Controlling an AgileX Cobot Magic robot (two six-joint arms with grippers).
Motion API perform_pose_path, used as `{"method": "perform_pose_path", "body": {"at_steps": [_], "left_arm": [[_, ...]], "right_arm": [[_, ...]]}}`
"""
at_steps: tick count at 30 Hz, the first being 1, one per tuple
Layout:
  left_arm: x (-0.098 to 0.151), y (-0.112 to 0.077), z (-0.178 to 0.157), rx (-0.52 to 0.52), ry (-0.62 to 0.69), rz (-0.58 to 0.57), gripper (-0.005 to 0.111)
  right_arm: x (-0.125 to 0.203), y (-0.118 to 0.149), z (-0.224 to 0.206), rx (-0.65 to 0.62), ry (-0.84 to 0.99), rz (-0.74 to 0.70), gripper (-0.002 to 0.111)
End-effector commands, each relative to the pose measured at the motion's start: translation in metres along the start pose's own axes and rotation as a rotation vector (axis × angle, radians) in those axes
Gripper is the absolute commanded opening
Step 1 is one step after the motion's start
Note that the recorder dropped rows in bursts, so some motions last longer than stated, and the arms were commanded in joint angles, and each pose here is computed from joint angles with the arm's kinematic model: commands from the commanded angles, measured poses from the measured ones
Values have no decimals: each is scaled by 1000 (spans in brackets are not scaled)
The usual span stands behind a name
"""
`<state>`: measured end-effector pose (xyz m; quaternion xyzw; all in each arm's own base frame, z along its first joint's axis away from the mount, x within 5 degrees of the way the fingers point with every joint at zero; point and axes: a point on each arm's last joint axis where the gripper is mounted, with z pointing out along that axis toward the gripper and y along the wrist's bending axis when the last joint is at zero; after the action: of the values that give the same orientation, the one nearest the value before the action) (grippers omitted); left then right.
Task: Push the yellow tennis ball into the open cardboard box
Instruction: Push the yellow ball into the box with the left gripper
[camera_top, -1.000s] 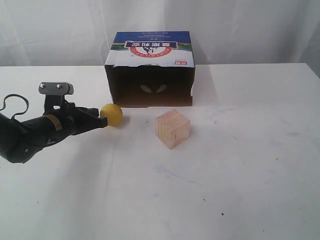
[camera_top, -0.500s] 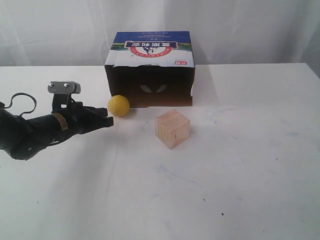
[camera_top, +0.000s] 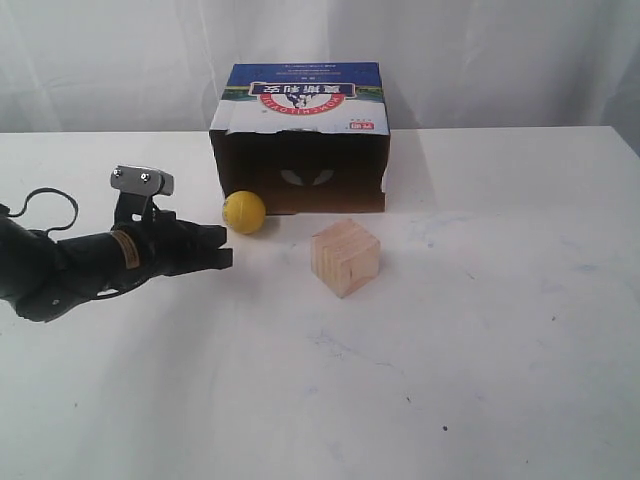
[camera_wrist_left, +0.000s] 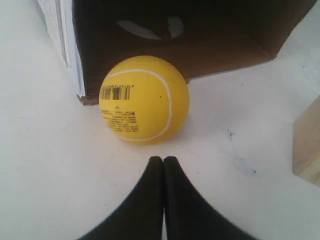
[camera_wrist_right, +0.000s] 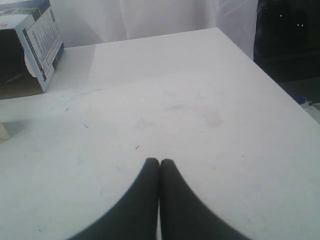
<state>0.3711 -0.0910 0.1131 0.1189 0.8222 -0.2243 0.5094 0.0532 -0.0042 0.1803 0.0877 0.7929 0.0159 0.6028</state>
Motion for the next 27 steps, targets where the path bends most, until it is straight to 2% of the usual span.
{"method": "perform_pose_path", "body": {"at_steps": [1,8,14,21,27], "left_arm": [[10,2,5,10,28,-7,0],[32,7,12,9,95,7,0],[33,13,22,-9,89,54,0],[2,24,58,-1,-5,70,0],[-38,18,71,77,-66,85,0]], "right_arm": [[-1,0,0,-5,-13,-2,0],[-1,0,0,-5,-13,-2,0],[-1,0,0,-5,-13,-2,0],[-1,0,0,-5,-13,-2,0],[-1,0,0,-5,-13,-2,0]]}}
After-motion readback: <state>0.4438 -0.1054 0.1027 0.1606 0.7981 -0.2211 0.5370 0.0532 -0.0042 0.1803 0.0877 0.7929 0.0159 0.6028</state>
